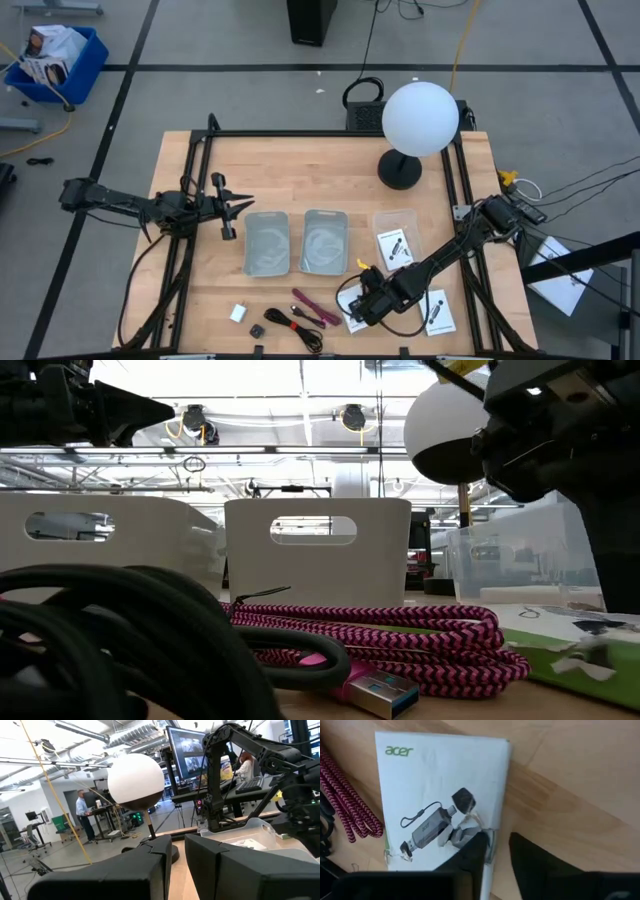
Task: Pick and place items into bin
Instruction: Put the left white card reader box into the transparent bin
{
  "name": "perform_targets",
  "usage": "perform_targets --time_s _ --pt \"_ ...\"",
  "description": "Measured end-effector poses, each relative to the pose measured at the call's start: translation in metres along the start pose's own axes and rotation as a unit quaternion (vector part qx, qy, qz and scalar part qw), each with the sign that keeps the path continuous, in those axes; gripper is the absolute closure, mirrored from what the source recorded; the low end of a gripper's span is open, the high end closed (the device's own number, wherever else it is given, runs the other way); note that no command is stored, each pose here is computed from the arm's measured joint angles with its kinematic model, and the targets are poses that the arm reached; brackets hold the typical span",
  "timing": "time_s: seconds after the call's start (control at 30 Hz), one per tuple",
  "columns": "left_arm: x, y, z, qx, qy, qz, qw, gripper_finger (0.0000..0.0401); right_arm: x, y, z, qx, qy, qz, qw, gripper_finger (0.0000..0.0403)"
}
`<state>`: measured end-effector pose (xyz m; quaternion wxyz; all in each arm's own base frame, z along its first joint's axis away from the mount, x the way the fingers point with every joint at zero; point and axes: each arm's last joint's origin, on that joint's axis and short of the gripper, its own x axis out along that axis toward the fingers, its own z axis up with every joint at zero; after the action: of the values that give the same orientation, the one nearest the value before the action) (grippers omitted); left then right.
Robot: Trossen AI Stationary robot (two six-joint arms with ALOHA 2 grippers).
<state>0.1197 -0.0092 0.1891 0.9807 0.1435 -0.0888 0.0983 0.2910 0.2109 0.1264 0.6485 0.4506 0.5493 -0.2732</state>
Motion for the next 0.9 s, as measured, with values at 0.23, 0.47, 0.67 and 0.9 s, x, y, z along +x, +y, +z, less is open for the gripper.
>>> perform_targets --time_s 0.23,0.47,0.67,0.9 --pt "0.000 0.000 0.000 0.000 0.000 0.000 1.000 0.0339 0.001 0.004 -0.004 -0.034 0.017 0.023 0.999 0.0394" --pt "0.000 0.000 0.000 0.000 0.000 0.000 1.000 0.0339 -0.011 0.009 -0.007 -0.046 -0.031 0.054 0.997 0.0401" --pt "0.000 0.000 0.000 -0.001 0.000 0.000 1.000 0.0339 -0.045 0.019 -0.010 -0.051 -0.078 0.103 0.990 0.0402" --pt "0.000 0.000 0.000 -0.001 0.000 0.000 1.000 0.0339 -0.096 0.029 -0.008 -0.089 -0.125 0.137 0.979 0.0402"
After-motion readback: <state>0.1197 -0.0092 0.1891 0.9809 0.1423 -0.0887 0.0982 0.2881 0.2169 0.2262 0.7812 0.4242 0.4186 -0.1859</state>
